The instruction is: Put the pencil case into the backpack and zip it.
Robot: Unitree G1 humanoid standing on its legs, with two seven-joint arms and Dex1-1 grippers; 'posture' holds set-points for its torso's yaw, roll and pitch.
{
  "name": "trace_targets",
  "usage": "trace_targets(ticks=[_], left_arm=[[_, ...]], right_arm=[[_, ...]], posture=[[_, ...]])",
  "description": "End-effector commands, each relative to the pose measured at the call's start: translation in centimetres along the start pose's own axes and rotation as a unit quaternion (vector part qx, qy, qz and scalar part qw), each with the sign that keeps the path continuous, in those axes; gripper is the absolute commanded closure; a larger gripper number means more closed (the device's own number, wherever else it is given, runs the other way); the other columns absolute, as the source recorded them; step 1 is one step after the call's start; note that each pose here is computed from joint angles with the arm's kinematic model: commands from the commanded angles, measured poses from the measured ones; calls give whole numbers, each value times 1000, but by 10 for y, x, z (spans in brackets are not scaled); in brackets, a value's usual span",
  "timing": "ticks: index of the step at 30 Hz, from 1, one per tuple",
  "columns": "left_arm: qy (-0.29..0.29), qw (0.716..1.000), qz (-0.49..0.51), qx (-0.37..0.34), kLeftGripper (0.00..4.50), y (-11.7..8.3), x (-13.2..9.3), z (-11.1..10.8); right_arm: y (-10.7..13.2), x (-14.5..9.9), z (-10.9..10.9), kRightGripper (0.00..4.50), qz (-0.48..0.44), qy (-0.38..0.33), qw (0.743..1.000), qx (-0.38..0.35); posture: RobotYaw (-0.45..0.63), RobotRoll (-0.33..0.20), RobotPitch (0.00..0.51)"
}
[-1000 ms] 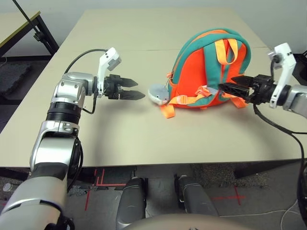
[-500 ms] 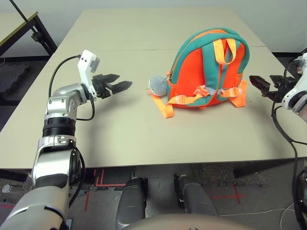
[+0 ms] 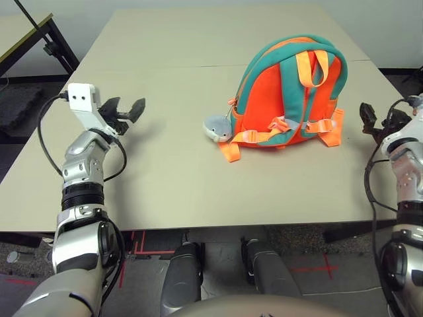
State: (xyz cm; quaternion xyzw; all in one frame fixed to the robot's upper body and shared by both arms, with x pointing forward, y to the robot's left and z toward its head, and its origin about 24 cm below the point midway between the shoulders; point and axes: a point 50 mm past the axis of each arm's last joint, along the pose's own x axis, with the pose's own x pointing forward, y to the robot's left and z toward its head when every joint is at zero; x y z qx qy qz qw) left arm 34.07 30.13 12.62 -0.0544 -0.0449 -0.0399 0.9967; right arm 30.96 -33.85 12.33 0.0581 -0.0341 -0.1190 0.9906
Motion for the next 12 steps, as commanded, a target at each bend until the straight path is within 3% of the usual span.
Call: trace_targets(ticks=[1,12], left_arm=[[-1,999,40,-4,0,14,-9,-7],[-1,997,80,-1,0,23,-14,-16]], right_arm=[[-2,0,-6,27,-12,-6,1000,3],[-7,1,-11,27,-26,-12,1000,1]], posture=[[-92,0,151],[-98,0,140]])
